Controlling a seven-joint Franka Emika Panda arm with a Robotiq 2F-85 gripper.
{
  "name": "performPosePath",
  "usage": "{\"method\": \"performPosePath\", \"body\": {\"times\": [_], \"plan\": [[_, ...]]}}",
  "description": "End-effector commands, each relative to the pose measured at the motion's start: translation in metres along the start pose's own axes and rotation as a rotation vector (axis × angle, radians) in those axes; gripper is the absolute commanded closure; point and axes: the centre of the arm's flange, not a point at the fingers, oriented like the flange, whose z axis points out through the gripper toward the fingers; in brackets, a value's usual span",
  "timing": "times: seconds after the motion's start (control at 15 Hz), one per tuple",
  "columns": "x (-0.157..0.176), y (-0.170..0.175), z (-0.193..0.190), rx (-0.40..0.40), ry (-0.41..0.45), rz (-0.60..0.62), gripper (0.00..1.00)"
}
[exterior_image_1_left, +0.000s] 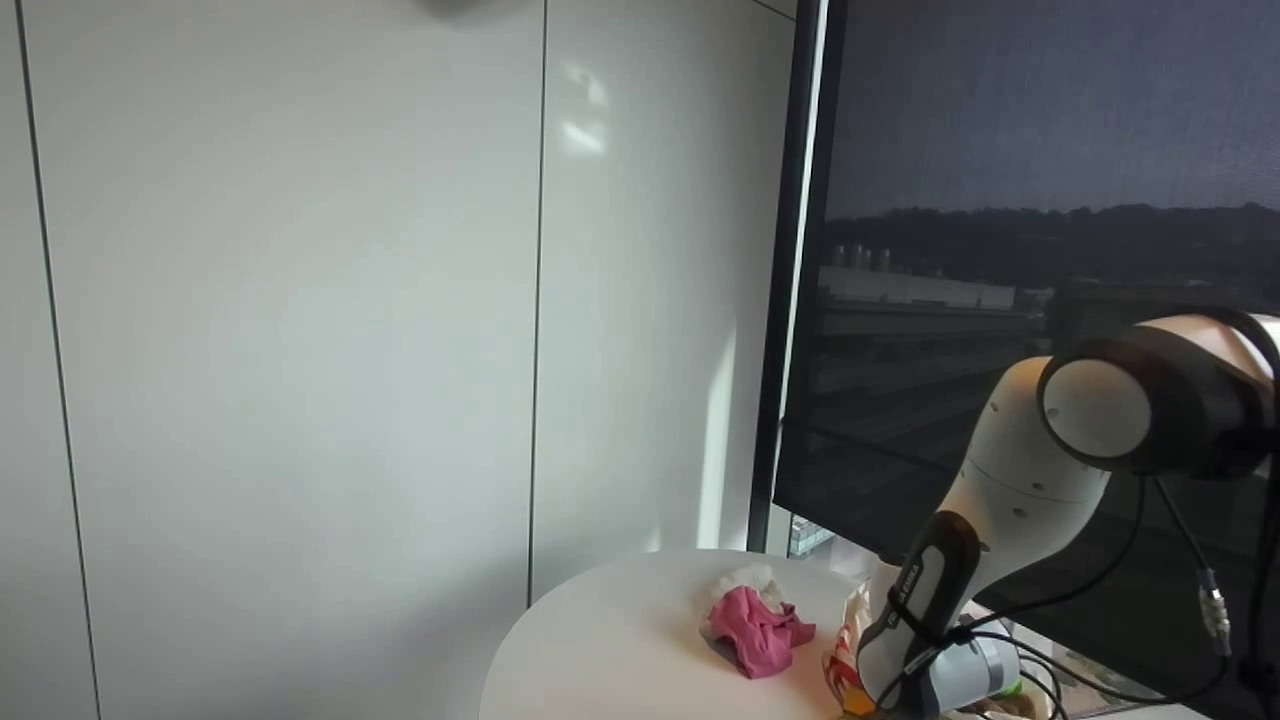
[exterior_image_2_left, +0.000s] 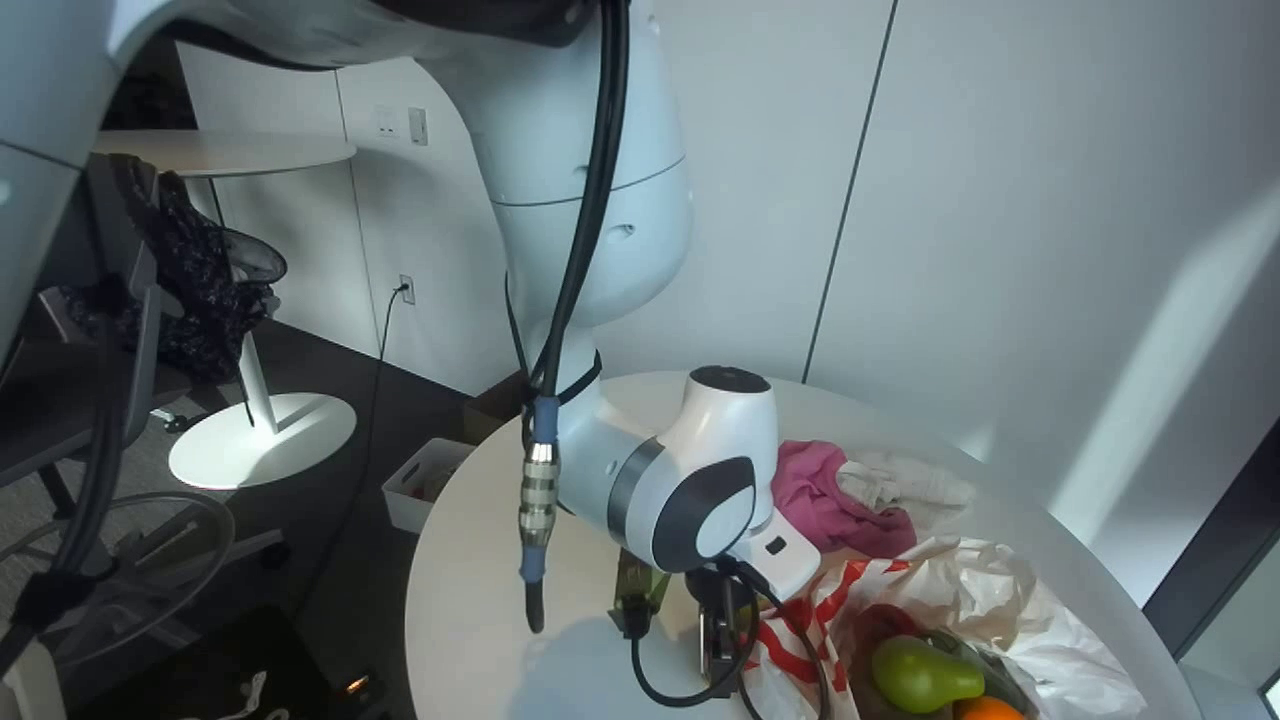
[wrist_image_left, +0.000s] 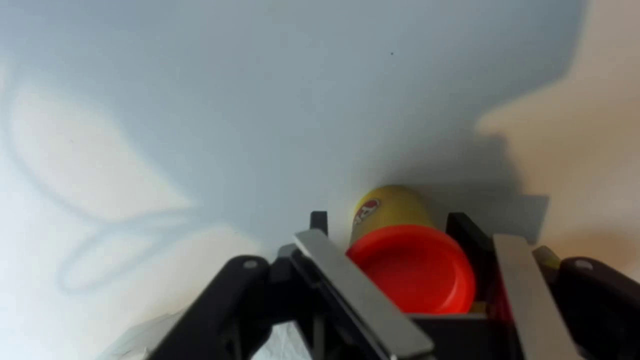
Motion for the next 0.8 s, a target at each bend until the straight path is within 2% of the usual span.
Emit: {"method": "performPosePath", "body": {"times": [0.0,0.13,0.27,0.47,0.73], "plan": [[0.002,0.000,0.001,0.028,-0.001,-0.011,0.66],[0.001,-0.003,-0.016,0.047,-0.008,-0.016,0.77],[0.006,-0.007,-0.041,0.070,0.023,-0.024,0.78],[0.029,-0.010,-0.080,0.100,0.098,-0.004,0.78],[0.082,0.001,-0.117,0.110,0.193,0.068,0.78]]}}
